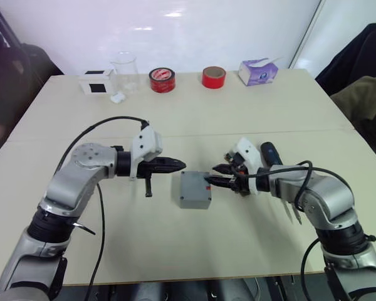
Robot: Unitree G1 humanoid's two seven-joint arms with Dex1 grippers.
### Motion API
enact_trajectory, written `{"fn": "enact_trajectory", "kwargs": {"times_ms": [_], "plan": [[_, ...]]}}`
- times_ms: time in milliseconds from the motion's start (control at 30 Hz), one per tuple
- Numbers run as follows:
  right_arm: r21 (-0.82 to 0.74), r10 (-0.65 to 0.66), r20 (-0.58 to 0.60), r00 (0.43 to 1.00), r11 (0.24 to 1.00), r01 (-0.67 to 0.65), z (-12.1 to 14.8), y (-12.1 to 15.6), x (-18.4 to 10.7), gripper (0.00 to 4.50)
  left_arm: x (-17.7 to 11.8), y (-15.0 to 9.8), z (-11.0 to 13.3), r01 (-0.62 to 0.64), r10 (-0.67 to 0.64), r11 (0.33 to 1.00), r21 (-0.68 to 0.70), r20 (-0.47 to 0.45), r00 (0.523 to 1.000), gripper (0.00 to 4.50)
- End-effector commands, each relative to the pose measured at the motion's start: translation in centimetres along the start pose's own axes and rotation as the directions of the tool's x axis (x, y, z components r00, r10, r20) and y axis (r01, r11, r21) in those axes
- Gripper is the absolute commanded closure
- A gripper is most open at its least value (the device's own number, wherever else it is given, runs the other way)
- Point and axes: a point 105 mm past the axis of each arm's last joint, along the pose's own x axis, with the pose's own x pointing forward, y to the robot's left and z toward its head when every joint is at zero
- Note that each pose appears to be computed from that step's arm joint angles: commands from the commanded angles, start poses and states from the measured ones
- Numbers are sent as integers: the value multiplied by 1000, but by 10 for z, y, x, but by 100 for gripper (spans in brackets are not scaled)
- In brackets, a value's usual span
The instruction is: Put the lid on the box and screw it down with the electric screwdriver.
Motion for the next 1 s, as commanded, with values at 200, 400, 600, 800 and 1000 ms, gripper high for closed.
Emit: {"fn": "enact_trajectory", "kwargs": {"times_ms": [200, 400, 600, 800, 1000], "plan": [[-53, -114, 43, 993, 992, 116, 35, -21, -47, 2, -6, -8, 18, 53, -55, 997, 54, 38, 998, 450], [-56, -285, -180, 941, 959, 280, 20, -53, -94, 2, -4, -17, 26, 118, -123, 989, 86, 57, 991, 450], [-16, -365, -410, 836, 919, 393, -1, -80, -118, 2, 1, -20, 32, 136, -145, 985, 104, 83, 986, 450], [152, -364, -551, 751, 842, 519, -21, -103, -116, 2, 8, -21, 35, 123, -135, 987, 108, 115, 984, 450], [245, -298, -623, 723, 803, 543, -29, -108, -110, 2, 12, -25, 35, 100, -113, 990, 100, 136, 984, 450]]}}
